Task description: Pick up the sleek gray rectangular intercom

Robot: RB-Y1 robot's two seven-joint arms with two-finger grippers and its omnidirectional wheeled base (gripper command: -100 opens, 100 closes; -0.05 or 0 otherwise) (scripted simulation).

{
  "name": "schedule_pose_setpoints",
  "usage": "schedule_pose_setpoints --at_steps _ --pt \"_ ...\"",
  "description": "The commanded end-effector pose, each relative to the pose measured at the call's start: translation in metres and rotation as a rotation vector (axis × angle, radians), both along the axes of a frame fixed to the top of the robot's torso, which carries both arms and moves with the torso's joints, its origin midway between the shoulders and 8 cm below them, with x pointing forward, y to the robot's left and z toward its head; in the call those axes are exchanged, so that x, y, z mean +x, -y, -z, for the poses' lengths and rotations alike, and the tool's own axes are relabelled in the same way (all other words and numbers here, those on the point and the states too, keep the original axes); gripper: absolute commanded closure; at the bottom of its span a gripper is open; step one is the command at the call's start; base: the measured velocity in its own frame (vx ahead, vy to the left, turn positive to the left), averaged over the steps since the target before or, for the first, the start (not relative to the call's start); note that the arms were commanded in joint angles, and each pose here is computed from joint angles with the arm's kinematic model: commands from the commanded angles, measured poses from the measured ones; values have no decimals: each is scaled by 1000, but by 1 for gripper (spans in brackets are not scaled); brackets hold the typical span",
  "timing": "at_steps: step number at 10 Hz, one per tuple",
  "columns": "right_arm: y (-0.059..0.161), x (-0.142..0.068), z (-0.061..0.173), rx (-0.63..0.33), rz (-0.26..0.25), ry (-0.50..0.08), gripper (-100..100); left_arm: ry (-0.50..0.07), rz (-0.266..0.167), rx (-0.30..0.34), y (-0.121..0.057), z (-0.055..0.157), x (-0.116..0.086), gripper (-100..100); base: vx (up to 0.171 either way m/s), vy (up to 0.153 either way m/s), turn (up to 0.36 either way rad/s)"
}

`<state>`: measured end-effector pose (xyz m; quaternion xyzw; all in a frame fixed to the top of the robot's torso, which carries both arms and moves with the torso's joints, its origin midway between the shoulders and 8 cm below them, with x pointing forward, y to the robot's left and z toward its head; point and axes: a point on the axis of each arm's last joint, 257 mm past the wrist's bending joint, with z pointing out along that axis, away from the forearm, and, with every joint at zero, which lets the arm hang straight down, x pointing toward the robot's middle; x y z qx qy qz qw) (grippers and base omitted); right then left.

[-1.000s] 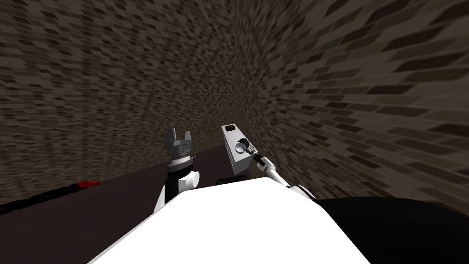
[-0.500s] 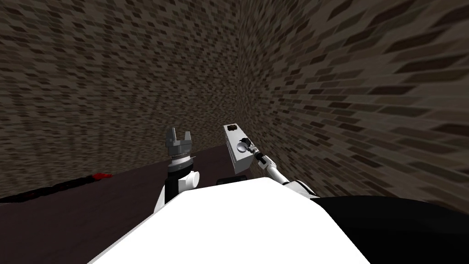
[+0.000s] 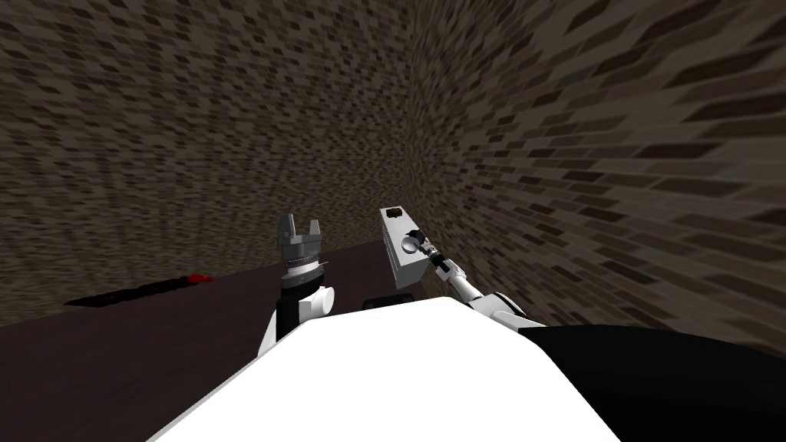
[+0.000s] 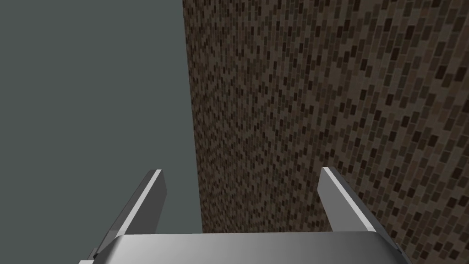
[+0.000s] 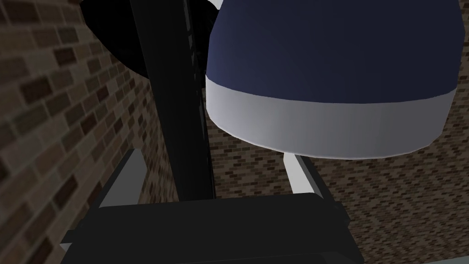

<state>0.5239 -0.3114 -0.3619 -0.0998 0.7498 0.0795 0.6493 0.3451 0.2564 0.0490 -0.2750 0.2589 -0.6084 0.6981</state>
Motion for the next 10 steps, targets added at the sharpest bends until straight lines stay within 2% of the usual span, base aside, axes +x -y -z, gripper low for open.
schedule_pose_setpoints --at_steps 1,2,3,4,5,6,8,9,10 --pt "21 12 -13 -4 30 20 -100 0 0 0 0 0 0 0 -58 32 141" --pt "28 7 -2 -1 46 -4 -100 0 0 0 0 0 0 0 -47 25 96" --pt "43 20 -20 -6 64 33 -100 0 0 0 0 0 0 0 -66 41 212" --pt "45 19 -19 1 72 30 -100 0 0 0 0 0 0 0 -57 36 83" --pt "51 14 -8 -2 85 5 -100 0 0 0 0 0 0 0 -21 21 -25" --pt "69 24 -24 -3 113 37 -100 0 0 0 0 0 0 0 -42 38 166" --pt "66 23 -18 -2 114 27 -100 0 0 0 0 0 0 0 -31 21 64" --pt "67 23 -19 -2 113 30 100 0 0 0 0 0 0 0 0 0 0" --pt "67 23 -19 -2 113 30 100 0 0 0 0 0 0 0 2 -6 -23"
